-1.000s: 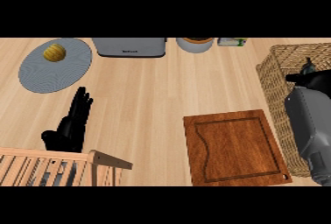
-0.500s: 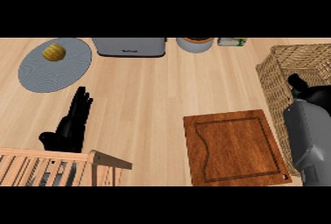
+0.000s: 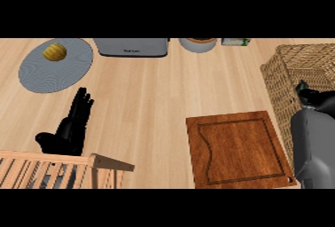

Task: Pick the eggplant from the cutting board and place it in the basket

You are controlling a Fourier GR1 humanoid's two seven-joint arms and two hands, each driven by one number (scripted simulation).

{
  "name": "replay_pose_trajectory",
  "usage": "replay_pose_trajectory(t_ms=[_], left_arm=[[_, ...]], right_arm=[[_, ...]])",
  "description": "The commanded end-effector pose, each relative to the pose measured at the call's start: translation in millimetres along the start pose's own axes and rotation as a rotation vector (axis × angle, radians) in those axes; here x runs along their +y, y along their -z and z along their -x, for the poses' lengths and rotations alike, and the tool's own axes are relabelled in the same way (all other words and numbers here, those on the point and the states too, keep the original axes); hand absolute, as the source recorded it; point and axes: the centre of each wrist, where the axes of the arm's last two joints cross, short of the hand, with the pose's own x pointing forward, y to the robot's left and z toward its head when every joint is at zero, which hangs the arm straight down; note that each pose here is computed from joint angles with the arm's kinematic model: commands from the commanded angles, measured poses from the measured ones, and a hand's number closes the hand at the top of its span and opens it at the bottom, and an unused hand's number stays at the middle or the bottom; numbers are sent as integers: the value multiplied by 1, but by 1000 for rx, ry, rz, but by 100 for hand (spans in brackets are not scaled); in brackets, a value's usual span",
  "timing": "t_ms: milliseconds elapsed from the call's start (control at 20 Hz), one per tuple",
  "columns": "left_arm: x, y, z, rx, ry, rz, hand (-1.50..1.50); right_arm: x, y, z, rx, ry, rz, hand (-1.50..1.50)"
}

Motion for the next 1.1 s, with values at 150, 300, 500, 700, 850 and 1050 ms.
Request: replay_pose_trajectory(t_ms=[150, 300, 500, 700, 850, 1050], left_arm=[[6, -2, -13, -56, -6, 16, 0], [-8, -2, -22, -63, -33, 1, 0], [-19, 0, -10, -61, -22, 20, 0], [-1, 0, -13, -70, -4, 7, 0], [1, 2, -5, -52, -10, 22, 0], [-11, 3, -8, -59, -30, 6, 0]], right_arm=[[-37, 4, -22, 155, 10, 157, -150], [-47, -2, -8, 183, 11, 197, -150], [-76, 12, -20, 238, 131, 296, -150], [-95, 17, -4, 220, 183, 313, -150], [-115, 14, 1, 197, 177, 304, -150], [-150, -3, 0, 122, 277, 264, -150]])
